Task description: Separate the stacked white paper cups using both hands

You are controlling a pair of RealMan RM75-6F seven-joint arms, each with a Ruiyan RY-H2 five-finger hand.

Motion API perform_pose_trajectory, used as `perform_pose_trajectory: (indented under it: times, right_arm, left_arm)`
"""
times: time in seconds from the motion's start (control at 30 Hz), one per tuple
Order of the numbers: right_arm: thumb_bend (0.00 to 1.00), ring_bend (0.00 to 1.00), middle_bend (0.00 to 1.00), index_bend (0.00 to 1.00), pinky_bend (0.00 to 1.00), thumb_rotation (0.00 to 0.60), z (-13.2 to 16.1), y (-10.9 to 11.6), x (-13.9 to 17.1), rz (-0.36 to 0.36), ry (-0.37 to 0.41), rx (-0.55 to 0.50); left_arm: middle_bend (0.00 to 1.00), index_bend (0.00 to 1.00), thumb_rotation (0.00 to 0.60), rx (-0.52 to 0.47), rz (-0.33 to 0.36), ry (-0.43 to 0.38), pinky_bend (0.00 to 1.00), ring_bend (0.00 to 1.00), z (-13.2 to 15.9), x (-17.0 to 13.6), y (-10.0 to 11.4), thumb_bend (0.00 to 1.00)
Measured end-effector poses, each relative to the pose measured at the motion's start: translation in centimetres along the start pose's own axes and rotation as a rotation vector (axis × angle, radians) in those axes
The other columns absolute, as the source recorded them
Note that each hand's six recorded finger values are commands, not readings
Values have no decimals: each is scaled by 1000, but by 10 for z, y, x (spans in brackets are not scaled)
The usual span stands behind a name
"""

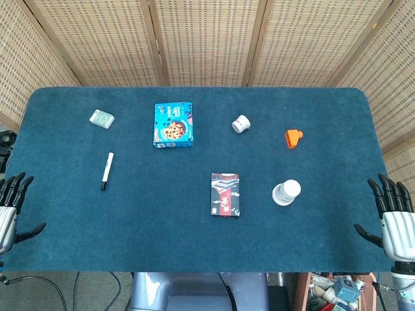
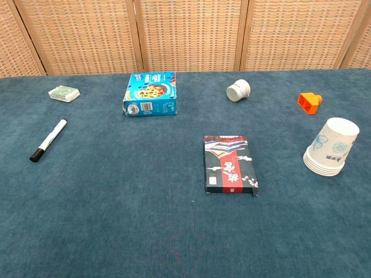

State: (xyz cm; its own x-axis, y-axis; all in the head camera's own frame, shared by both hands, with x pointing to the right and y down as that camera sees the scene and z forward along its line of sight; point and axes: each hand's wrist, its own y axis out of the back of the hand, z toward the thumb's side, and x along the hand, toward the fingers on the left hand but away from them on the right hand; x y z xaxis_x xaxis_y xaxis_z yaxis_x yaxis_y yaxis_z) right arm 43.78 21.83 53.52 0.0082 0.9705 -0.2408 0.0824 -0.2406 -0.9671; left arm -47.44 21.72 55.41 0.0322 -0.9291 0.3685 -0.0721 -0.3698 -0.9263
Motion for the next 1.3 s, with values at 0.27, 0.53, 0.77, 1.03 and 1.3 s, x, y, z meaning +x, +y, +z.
perform_pose_trajectory:
  times: [0.27,0.53,0.77,1.03,1.3]
  right_arm:
    - [0,0,0,0,0,600,1,-3,0,16,3,8]
    - [0,0,1,0,39,600,23,-13,-13,110,87,-45]
    - [98,21,113,92,148,600,85,-24,-63,227,265,-108]
    - [224,109,220,204,226,600,119,-45,-90,338,319,-95]
    - [280,152,261,271,242,600,129,-71,-100,382,323,-55]
  left_arm:
    - [0,0,600,14,-2,1,0,0,1,1,-3,153]
    - [0,0,600,18,2,11,0,0,0,3,-3,153]
    - [0,0,600,38,5,51,0,0,-4,13,-9,153]
    - [0,0,600,60,3,64,0,0,-5,22,-19,153]
    - [0,0,600,67,-14,86,0,0,-10,25,-24,153]
